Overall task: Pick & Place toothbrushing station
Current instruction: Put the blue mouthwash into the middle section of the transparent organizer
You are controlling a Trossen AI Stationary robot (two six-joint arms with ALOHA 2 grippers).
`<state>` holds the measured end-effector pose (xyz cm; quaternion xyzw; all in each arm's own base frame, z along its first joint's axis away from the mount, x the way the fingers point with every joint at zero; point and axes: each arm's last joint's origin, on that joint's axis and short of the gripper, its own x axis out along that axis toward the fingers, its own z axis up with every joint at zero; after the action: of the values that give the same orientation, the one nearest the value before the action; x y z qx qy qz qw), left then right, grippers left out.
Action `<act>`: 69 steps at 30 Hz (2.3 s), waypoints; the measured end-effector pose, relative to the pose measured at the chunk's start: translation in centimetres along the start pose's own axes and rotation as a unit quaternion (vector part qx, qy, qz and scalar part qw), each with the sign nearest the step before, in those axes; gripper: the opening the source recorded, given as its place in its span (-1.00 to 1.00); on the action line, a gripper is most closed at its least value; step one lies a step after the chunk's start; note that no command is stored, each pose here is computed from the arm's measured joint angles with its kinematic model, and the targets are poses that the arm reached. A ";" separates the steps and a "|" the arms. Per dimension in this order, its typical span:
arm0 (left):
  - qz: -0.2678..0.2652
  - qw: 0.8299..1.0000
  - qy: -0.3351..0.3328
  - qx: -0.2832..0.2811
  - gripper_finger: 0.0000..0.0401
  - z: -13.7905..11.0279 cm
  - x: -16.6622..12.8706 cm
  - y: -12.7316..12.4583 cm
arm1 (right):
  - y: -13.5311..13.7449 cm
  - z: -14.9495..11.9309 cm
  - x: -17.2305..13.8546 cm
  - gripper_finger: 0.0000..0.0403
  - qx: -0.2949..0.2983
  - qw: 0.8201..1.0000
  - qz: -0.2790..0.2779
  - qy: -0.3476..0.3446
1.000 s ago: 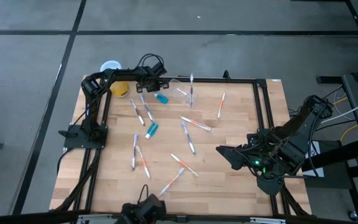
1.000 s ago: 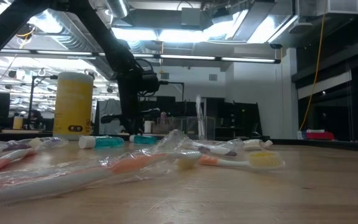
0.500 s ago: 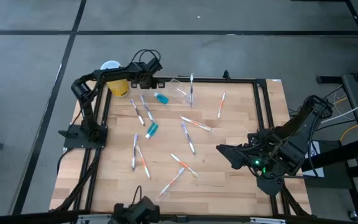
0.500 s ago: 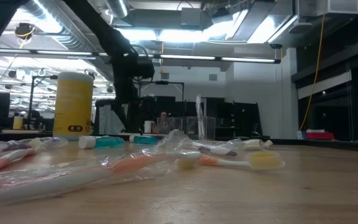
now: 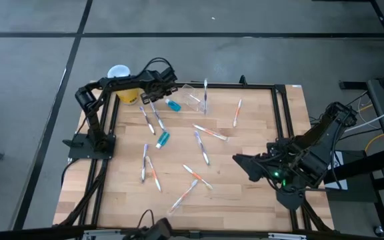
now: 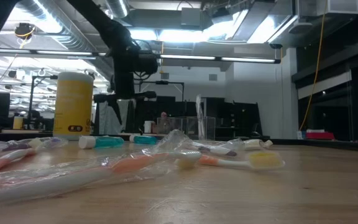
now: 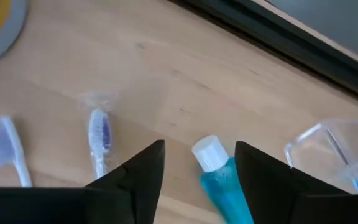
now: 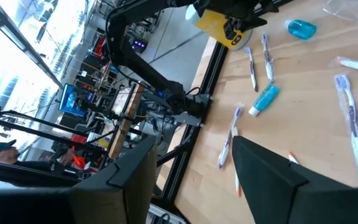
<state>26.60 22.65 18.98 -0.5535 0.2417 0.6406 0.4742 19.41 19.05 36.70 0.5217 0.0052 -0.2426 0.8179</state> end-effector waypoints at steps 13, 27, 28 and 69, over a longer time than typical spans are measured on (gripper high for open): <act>-0.117 0.979 0.058 -0.157 -0.11 -1.9 3.7 0.9 | 0.0 -0.1 0.0 0.06 0.008 1.000 -0.002 0.009; -0.138 0.982 0.078 -0.106 -0.12 -3.9 3.2 0.3 | -0.1 0.0 0.0 0.06 0.010 1.000 -0.004 0.009; -0.144 0.981 0.075 -0.104 -0.12 -4.0 3.1 0.2 | -0.1 0.0 0.0 0.06 0.010 1.000 -0.004 0.009; -0.156 0.986 0.040 0.047 -0.15 -4.0 6.4 -0.5 | 0.0 0.0 0.0 0.06 0.009 1.000 -0.001 0.010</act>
<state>29.34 21.67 11.95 -0.5868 0.2015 0.5241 0.5835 19.42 19.11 36.72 0.5315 0.0114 -0.2384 0.8127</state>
